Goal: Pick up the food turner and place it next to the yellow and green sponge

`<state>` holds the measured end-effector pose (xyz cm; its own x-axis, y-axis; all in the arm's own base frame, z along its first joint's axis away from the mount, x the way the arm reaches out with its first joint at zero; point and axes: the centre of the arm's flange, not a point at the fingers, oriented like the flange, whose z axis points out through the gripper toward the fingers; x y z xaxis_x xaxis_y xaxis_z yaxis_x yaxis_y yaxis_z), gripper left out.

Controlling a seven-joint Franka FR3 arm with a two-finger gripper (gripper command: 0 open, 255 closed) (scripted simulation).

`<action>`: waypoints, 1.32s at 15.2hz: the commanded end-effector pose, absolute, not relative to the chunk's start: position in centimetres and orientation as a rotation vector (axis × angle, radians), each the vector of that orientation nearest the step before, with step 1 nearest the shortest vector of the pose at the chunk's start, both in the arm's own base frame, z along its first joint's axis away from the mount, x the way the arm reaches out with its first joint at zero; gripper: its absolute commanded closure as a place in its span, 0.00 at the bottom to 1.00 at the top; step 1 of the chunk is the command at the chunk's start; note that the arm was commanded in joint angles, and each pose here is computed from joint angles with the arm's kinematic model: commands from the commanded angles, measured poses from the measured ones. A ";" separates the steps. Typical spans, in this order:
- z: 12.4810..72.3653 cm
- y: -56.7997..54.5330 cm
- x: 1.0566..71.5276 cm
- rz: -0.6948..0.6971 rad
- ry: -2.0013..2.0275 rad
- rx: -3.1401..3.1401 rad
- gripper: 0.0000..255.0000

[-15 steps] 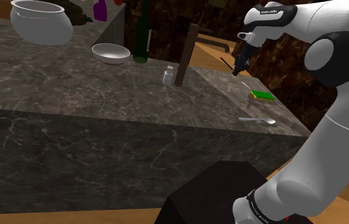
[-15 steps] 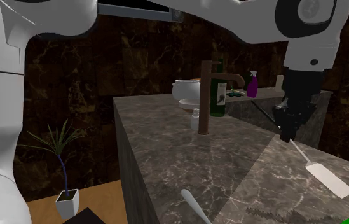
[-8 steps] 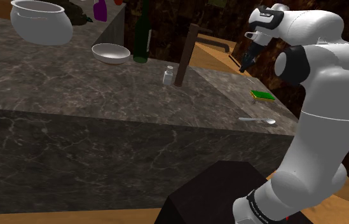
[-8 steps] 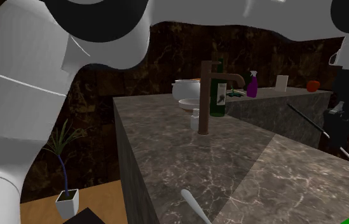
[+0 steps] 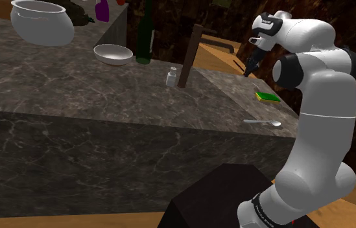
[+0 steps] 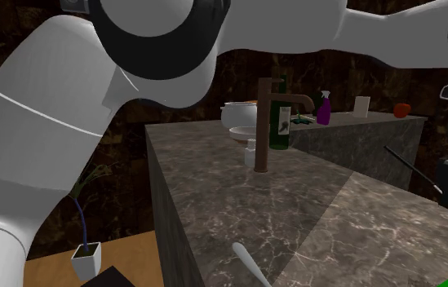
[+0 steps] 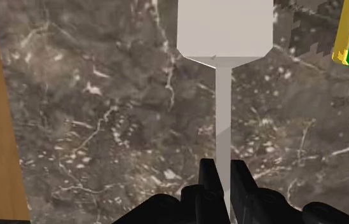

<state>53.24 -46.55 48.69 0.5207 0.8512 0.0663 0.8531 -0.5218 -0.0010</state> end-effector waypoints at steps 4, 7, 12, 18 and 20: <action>46.0 -46.6 53.3 -0.090 -1.520 -2.711 1.00; 44.4 -46.6 53.3 -0.090 -1.520 -2.711 1.00; 43.0 -46.6 53.3 -0.090 -1.520 -2.711 1.00; 43.0 -46.6 53.3 -0.090 -1.520 -2.711 0.00; 43.0 -46.6 53.3 -0.090 -1.520 -2.711 0.00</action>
<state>53.28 -46.55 43.01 0.5205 0.8513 0.0662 0.8532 -0.5217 -0.0005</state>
